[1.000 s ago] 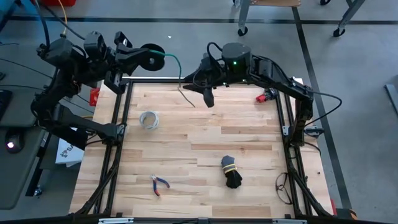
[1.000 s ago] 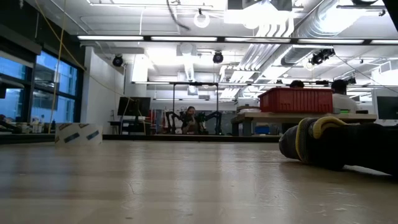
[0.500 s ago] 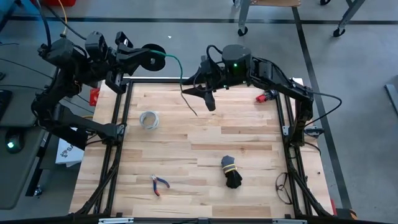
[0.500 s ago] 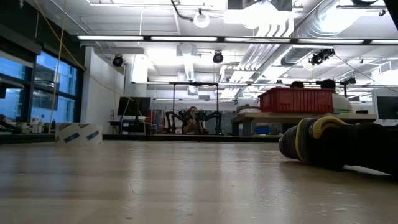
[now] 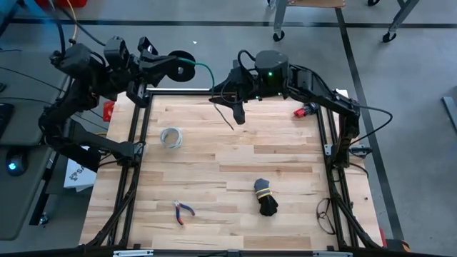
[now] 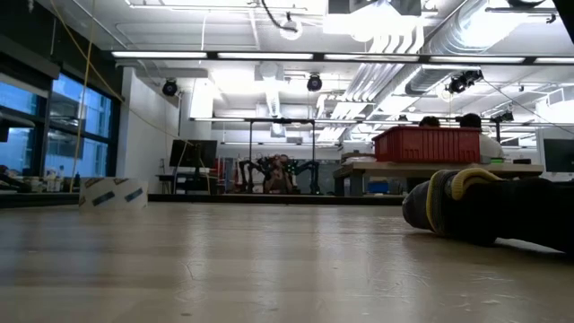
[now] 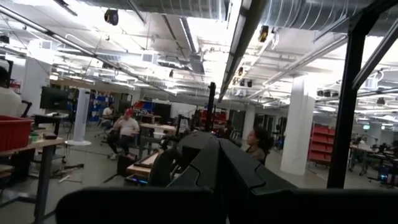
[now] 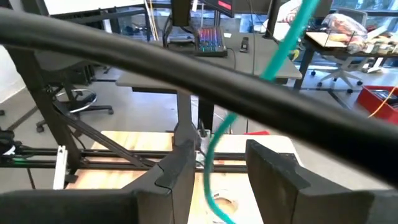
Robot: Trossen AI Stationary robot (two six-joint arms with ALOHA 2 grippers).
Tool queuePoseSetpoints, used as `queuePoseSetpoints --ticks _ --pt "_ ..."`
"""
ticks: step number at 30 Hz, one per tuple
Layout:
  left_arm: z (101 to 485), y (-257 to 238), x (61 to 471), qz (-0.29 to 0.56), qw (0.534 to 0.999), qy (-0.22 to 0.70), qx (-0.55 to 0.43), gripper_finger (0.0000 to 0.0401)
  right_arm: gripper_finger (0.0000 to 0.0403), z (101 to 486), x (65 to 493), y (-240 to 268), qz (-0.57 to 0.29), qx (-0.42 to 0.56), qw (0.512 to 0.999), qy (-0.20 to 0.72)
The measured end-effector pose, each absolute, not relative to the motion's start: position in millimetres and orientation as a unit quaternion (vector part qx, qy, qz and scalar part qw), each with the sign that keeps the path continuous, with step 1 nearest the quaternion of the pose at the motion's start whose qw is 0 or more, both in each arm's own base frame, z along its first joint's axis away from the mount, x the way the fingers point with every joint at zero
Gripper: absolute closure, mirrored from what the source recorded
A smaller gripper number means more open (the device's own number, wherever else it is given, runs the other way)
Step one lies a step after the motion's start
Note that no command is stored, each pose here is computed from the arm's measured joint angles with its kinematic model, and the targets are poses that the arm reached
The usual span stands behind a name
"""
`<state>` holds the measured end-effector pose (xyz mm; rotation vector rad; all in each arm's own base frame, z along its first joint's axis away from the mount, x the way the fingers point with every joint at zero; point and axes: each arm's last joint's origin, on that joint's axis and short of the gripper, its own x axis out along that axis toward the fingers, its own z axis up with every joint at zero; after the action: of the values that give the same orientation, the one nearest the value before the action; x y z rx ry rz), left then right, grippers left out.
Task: Coil cords
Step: Coil the green wire on the spool
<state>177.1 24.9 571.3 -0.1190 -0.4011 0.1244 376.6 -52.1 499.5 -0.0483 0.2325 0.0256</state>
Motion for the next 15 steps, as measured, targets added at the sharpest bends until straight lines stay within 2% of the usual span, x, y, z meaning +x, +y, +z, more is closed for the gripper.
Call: queuePoseSetpoints --ticks 11,15 --pt "573.7 24.7 175.3 0.061 0.974 -0.212 -0.054 0.0401 0.0269 497.1 377.0 -47.3 0.026 -0.025 0.991 0.127" --pt "573.5 24.7 175.6 0.061 0.974 -0.211 -0.054 0.0401 0.0288 497.2 377.1 -46.7 0.027 -0.028 0.991 0.126"
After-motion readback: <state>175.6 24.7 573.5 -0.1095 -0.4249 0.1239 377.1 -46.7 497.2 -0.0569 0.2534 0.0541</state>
